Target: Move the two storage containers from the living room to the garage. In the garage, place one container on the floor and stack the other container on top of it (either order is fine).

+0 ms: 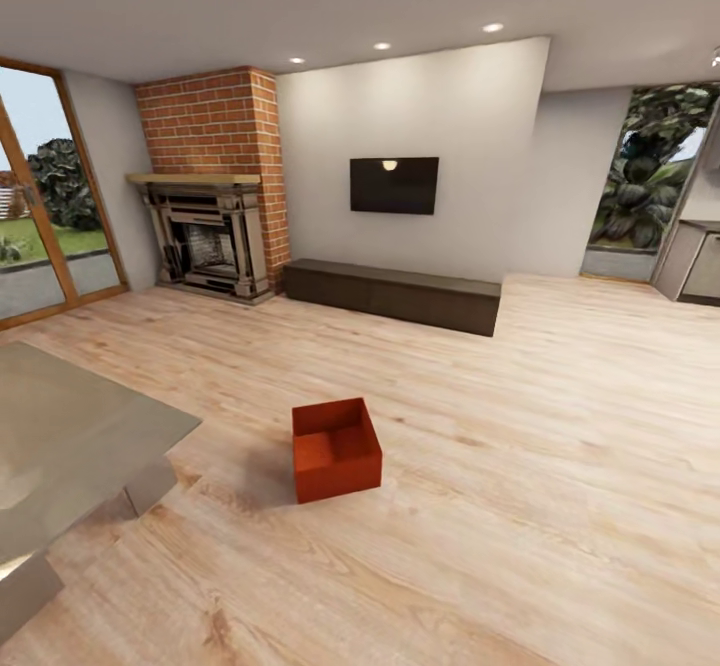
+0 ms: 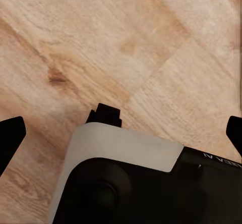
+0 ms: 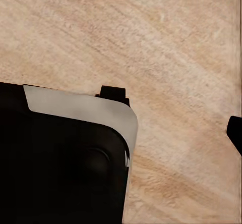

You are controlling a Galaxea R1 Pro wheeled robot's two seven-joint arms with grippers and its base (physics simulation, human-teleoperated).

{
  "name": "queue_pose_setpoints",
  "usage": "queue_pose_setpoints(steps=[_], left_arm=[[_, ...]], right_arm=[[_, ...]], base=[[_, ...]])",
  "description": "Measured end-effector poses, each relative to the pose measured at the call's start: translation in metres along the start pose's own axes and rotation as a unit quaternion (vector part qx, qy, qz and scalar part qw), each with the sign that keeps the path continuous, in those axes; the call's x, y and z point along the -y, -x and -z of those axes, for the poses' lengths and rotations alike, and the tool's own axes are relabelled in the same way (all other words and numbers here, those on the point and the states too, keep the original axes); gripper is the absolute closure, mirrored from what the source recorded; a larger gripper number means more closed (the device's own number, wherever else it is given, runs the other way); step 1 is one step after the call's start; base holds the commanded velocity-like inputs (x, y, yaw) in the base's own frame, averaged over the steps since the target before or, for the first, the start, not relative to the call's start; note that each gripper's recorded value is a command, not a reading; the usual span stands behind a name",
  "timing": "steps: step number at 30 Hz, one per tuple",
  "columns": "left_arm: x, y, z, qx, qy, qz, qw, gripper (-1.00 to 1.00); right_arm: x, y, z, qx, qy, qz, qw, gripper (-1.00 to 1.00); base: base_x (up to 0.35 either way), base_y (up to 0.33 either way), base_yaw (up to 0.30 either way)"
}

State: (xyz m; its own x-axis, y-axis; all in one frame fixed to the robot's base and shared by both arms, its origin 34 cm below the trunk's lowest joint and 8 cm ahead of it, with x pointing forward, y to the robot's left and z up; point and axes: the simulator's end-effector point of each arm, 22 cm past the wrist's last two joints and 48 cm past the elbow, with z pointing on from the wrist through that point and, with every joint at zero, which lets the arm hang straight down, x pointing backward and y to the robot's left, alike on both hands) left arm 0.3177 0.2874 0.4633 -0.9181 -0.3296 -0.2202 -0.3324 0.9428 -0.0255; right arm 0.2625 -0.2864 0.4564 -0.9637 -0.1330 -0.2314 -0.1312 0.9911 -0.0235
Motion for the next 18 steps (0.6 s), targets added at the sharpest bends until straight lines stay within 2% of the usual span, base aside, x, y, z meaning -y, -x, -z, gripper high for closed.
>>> queue_pose_setpoints(steps=[18], left_arm=[[-0.0001,-0.0003,0.0,0.0,0.0,0.0,1.0,-1.0]], right_arm=[[0.002,-0.0003,0.0001,0.0,-0.001,0.001,1.0,-1.0]], base=[[0.29,-0.139,0.266]])
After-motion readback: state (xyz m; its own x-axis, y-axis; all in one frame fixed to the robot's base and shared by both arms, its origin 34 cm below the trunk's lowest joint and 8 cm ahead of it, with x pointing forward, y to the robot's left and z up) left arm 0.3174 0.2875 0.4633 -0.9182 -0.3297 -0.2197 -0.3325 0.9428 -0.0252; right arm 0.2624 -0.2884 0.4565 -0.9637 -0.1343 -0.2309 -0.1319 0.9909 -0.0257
